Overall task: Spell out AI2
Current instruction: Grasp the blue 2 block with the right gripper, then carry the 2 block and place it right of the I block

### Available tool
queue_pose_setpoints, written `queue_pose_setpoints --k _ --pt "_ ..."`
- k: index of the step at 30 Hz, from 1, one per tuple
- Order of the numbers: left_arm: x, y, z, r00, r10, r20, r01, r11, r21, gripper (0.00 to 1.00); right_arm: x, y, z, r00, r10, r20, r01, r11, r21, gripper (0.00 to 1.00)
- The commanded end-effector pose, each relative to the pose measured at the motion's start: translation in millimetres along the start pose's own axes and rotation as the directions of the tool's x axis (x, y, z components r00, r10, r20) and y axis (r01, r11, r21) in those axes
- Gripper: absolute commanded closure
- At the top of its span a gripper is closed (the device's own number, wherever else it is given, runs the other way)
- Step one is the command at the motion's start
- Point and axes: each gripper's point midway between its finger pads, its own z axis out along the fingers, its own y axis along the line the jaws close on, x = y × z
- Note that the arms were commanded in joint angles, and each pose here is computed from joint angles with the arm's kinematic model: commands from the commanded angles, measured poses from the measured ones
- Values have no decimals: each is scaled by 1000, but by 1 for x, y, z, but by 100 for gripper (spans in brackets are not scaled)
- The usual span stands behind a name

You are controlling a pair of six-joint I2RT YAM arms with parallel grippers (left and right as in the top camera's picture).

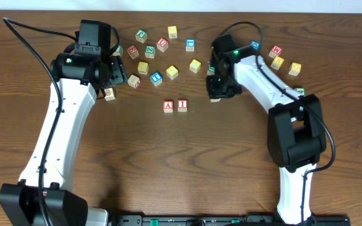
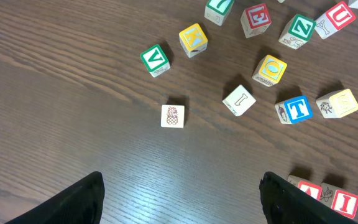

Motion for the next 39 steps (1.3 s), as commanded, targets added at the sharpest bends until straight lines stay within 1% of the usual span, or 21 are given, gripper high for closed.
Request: queue_pose_setpoints --k 1,9,14,23,27,39 --pt "-3 2 0 1000 2 7 -2 1000 -9 21 2 18 -9 999 -38 31 38 999 27 82" --pt "-3 2 0 1000 2 6 -2 1000 -9 21 8 37 -6 997 -54 54 48 994 100 81" --pt "-3 2 0 1000 2 6 -2 1000 -9 21 7 44 -6 996 -24 87 13 991 134 79" --pt "-3 2 0 1000 2 6 -2 1000 -9 21 7 58 -4 994 -16 109 3 993 119 80" --pt "-3 2 0 1000 2 6 -2 1000 -9 21 9 62 -2 994 12 112 -25 993 118 80" --pt "-3 2 0 1000 2 6 -2 1000 -9 21 18 63 20 997 43 64 -50 991 120 78"
